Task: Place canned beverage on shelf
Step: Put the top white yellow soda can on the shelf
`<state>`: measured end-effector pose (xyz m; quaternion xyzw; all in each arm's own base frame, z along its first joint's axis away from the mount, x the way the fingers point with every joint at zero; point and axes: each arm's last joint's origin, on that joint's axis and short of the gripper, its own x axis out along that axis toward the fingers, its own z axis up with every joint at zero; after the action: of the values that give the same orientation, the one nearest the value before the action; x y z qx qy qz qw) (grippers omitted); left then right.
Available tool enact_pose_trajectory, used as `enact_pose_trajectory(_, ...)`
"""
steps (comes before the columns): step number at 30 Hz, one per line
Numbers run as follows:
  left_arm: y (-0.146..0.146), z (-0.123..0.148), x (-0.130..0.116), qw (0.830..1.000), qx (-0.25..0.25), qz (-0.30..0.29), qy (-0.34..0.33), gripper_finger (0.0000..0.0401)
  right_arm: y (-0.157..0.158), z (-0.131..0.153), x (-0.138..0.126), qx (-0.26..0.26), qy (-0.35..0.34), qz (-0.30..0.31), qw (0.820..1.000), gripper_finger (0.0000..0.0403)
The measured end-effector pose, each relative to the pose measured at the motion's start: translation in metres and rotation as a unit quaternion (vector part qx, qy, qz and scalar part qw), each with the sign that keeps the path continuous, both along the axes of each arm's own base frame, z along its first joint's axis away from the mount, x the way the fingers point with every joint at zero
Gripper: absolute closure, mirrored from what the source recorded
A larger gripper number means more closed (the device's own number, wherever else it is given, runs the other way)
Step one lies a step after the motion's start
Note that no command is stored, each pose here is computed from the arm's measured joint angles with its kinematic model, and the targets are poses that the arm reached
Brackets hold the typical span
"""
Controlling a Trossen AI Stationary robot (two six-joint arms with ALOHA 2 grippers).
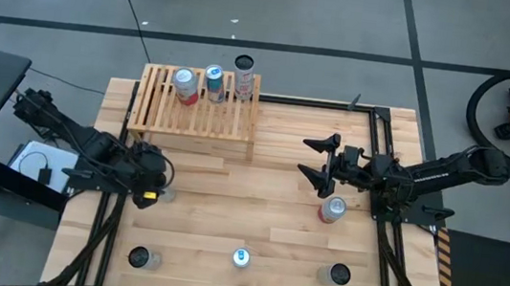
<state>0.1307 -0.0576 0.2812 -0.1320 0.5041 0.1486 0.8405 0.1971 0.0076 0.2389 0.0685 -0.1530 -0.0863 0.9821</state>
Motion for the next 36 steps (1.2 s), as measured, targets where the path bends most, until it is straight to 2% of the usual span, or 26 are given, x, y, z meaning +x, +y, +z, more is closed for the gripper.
enact_pose_trajectory(7,0.001,-0.008,0.007,0.999,0.024,0.012,0.044,0.0012,0.0,0.0,0.0,-0.001,0.0,0.003,1.0,0.0004)
enact_pose_trajectory(24,-0.004,-0.017,0.016,0.996,0.029,0.004,0.079,0.0013,0.001,-0.002,0.001,-0.002,0.011,0.004,1.0,0.0004)
enact_pose_trajectory(36,-0.003,-0.017,0.016,0.996,0.031,0.001,0.08,0.0065,0.001,-0.002,0.001,-0.002,0.011,0.004,1.0,0.0004)
